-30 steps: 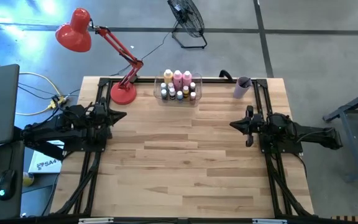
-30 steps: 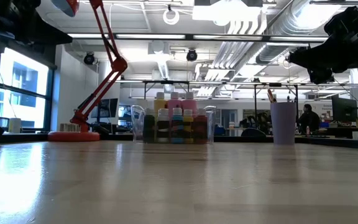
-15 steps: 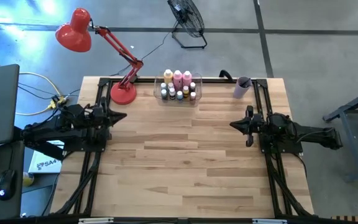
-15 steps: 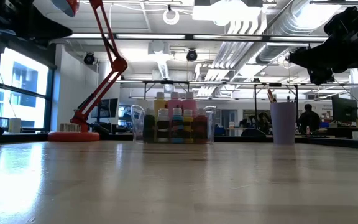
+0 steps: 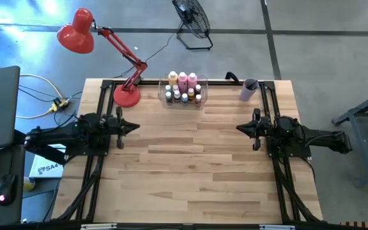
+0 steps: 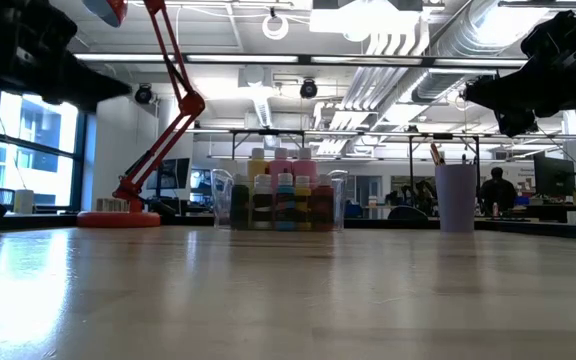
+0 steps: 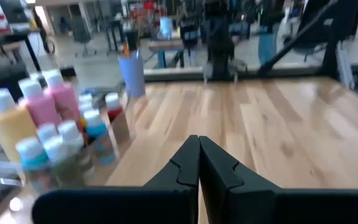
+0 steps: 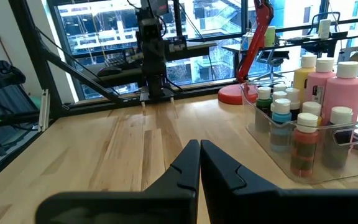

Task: Pick & Place Paint Supplies
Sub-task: Return to Home Position

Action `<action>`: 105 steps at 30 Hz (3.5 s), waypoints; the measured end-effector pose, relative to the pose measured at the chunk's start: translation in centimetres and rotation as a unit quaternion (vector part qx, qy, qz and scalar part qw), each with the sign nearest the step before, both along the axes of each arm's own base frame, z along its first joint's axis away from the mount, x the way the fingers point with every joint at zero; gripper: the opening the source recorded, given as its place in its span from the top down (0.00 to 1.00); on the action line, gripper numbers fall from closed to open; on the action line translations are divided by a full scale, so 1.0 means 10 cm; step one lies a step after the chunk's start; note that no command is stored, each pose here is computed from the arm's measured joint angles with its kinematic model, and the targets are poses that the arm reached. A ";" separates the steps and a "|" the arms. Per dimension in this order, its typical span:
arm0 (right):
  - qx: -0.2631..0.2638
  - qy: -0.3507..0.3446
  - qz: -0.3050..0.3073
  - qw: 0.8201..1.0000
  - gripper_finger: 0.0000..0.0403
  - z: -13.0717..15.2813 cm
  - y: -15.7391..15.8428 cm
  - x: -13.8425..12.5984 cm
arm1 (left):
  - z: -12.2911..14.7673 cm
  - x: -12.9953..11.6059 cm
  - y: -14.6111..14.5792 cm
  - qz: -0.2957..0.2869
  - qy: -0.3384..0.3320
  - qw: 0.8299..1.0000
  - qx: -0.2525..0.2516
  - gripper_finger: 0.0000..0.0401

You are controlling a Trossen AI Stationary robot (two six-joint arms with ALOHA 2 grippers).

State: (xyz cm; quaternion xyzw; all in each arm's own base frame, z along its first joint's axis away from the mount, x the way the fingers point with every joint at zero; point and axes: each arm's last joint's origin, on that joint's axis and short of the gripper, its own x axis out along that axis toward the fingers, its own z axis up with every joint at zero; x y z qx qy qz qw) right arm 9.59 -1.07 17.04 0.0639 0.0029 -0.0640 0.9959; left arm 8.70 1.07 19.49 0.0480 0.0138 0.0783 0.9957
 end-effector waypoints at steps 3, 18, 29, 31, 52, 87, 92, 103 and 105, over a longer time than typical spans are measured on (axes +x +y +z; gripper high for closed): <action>0.000 0.000 0.000 1.000 0.99 0.00 0.00 0.00 | -0.07 0.02 0.00 0.000 0.007 1.000 -0.007 1.00; 0.000 0.000 -0.003 1.000 0.99 0.00 0.00 0.00 | -0.15 0.01 0.01 0.010 0.043 0.998 -0.051 1.00; 0.003 0.000 0.000 1.000 0.99 0.00 0.00 0.00 | -0.16 0.01 0.01 0.013 0.040 0.995 -0.094 1.00; 0.003 0.000 0.000 1.000 0.99 0.00 0.00 0.00 | -0.16 0.01 0.01 0.013 0.040 0.995 -0.094 1.00; 0.003 0.000 0.000 1.000 0.99 0.00 0.00 0.00 | -0.16 0.01 0.01 0.014 0.041 0.995 -0.094 1.00; 0.003 0.000 0.000 1.000 0.99 0.00 0.00 0.00 | -0.17 0.02 -0.06 -0.024 0.045 0.994 -0.092 1.00; 0.003 0.000 0.000 1.000 0.99 0.00 0.00 0.00 | -0.17 0.02 -0.07 -0.027 0.046 0.994 -0.092 1.00; 0.003 0.000 0.000 1.000 0.99 0.00 0.00 0.00 | -0.17 0.02 -0.07 -0.027 0.046 0.994 -0.092 1.00; 0.003 0.000 0.000 1.000 0.99 0.00 0.00 0.00 | -0.17 0.02 -0.07 -0.027 0.046 0.994 -0.092 1.00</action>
